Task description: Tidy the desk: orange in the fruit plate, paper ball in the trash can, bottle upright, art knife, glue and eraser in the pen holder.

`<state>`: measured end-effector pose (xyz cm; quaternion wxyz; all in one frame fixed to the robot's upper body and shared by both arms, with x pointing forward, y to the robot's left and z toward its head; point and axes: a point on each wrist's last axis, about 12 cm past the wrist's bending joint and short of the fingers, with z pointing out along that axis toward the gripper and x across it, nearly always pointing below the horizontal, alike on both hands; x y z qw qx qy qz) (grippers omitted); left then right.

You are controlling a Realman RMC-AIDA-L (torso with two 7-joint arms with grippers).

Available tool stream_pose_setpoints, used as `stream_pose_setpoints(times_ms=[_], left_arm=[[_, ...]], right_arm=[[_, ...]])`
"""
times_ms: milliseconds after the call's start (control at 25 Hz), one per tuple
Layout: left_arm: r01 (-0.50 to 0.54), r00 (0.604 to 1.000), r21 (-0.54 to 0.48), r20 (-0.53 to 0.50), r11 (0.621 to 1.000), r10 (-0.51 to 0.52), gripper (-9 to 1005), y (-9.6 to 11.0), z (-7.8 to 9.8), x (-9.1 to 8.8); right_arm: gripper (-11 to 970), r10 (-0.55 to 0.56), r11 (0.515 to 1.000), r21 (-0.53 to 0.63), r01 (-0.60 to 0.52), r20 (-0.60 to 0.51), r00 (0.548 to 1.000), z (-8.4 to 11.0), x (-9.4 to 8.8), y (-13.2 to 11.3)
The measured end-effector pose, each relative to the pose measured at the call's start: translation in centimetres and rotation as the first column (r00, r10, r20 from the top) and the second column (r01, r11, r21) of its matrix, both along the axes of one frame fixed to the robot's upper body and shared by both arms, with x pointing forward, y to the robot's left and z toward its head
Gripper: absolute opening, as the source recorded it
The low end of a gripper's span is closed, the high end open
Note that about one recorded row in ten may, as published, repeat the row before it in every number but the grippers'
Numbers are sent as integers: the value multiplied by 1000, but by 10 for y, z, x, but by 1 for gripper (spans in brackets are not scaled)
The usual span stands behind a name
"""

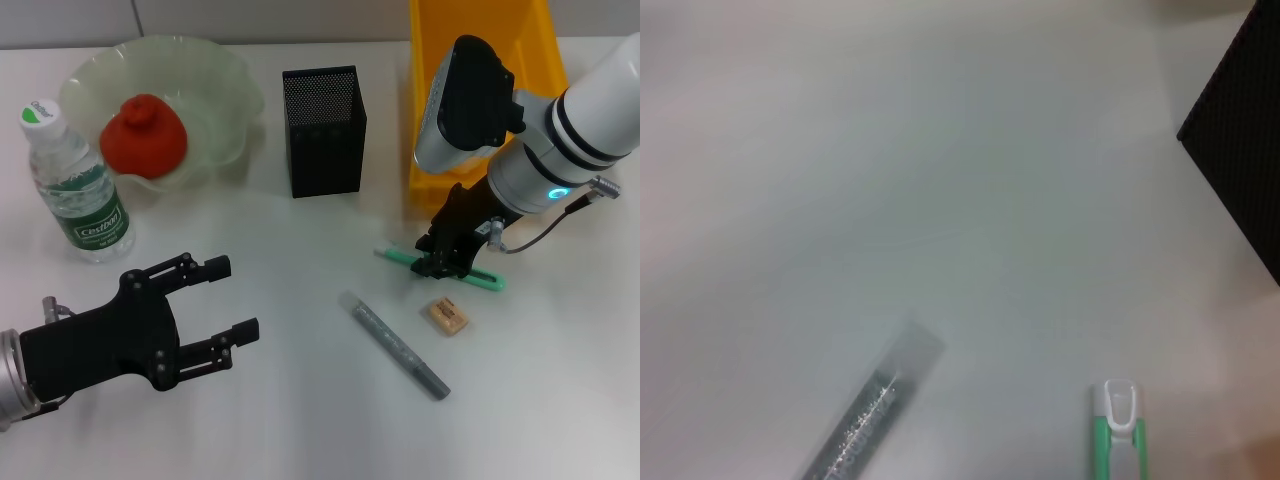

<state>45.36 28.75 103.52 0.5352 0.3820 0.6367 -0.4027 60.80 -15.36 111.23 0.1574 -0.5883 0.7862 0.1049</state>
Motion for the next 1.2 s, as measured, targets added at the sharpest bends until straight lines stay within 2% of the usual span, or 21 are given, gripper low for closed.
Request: stream_pose_setpoints(times_ms=[840,1000,1200], left_arm=[[2,1000,-5,3,1000,-2,758,-1,1,1],[1,1000,-9,3,1000,-1,758,-1,1,1],[-8,1000,-14,8,1000,8,758,0,2,1]], right_arm=[[174,11,1000,-9,-11,-1,1000,0,-1,0],[158,8,1000,30,-8,7,1000,6,-2,2],[158,7,991,133,-9,17,1000,19,-5,1]])
